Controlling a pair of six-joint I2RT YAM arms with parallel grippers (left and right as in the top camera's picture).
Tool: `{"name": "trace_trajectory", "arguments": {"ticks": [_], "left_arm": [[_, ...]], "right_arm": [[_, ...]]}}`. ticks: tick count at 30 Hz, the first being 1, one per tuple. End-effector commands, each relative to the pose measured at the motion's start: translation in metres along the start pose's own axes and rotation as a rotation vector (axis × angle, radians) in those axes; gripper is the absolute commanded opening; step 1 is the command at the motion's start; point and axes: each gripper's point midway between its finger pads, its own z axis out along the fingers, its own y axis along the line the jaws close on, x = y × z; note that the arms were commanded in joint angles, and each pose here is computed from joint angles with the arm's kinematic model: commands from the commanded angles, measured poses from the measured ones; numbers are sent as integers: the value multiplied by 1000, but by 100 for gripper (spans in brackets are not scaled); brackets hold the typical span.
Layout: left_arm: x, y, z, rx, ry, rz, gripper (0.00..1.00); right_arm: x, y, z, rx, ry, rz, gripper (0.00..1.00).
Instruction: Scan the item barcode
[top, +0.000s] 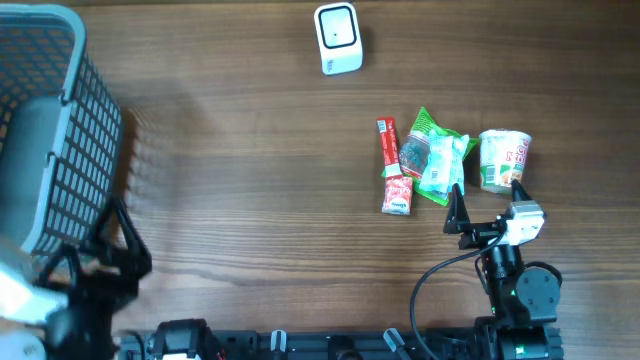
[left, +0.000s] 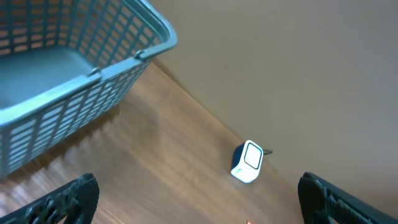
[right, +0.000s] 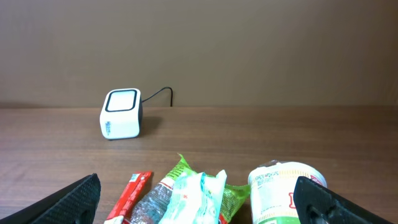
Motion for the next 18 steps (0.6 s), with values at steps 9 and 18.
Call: {"name": "trace_trajectory", "arguments": {"ticks": [9, 18], "left_arm": [[30, 14, 16, 318, -315, -44, 100], [68, -3, 87, 631, -504, -62, 100]], "right_arm": [[-1, 2, 0, -15, -6, -13, 100], [-1, 2, 0, -16, -6, -13, 100]]}}
